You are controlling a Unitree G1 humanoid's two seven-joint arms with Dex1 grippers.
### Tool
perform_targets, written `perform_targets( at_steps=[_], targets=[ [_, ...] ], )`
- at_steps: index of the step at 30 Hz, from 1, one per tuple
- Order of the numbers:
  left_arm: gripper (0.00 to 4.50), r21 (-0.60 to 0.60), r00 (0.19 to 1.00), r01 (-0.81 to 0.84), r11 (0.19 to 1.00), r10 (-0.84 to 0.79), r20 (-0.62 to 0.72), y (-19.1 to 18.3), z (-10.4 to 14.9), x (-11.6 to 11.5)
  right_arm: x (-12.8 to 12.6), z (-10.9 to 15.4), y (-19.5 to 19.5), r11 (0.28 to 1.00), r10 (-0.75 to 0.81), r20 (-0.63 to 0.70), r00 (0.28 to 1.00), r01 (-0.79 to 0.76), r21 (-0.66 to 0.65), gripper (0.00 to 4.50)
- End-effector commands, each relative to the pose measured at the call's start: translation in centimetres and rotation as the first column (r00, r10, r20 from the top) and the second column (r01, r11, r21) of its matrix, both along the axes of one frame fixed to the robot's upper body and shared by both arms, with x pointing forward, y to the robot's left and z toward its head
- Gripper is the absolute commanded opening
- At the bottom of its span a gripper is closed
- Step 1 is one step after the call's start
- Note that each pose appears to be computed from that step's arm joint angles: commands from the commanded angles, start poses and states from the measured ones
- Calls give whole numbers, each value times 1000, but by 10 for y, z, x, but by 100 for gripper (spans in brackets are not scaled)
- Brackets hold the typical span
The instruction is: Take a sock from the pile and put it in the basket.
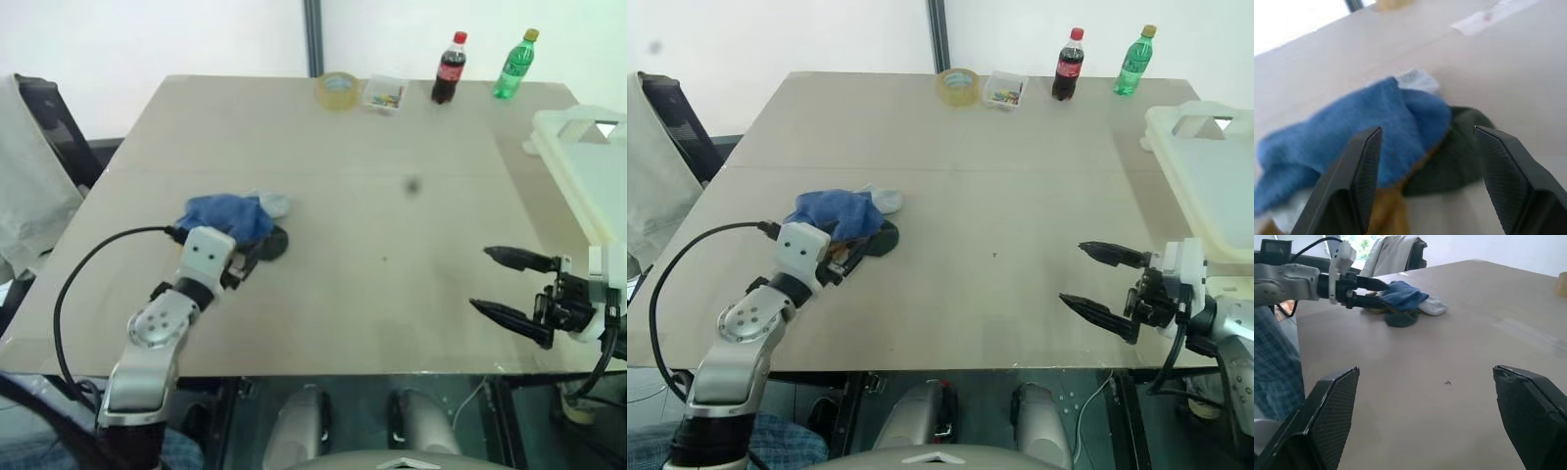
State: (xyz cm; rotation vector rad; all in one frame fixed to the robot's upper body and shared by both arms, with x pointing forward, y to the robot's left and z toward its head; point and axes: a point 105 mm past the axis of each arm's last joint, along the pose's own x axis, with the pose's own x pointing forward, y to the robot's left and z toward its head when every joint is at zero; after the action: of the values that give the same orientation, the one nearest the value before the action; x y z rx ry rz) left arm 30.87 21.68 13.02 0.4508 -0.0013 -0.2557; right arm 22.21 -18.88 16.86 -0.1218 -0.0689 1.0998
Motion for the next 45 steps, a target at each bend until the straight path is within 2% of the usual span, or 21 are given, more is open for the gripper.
perform_targets(
  at_steps=[1,11,18,21,24,26,32,36,42,45],
  targets=[
    [319,67,998,-44,997,41,45,7,9,6,-2,9,4,1000,18,37,999,-18,-6,447],
    [319,186,1000,-23,982,23,3,19,-6,1,-1,4,-1,1000,-21,35,999,21,-6,447],
    [319,258,999,-2,966,-7,34,19,-5,0,0,1,0,999,-33,30,999,33,4,447],
    [230,257,999,-3,966,-9,44,19,-3,1,0,1,-1,999,-38,29,999,38,5,450],
    [83,253,998,6,967,-20,51,16,-2,0,0,-1,-1,999,-41,26,999,41,4,450],
    [2,255,998,13,967,-27,54,15,-1,-1,-1,-2,-1,999,-42,24,999,42,4,450],
    [2,219,995,58,974,-73,61,-1,8,1,-1,-3,-1,999,-43,18,999,43,1,450],
    [2,112,995,89,990,-84,-55,-24,-1,6,-1,-4,-2,999,-45,18,999,45,-1,450],
    [2,-46,955,216,975,-221,-196,-91,-16,10,2,-3,-1,999,-42,20,999,42,0,450],
    [2,-160,902,271,949,-308,-302,-131,-22,14,4,-2,-1,999,-36,23,999,36,-5,450]
  ],
)
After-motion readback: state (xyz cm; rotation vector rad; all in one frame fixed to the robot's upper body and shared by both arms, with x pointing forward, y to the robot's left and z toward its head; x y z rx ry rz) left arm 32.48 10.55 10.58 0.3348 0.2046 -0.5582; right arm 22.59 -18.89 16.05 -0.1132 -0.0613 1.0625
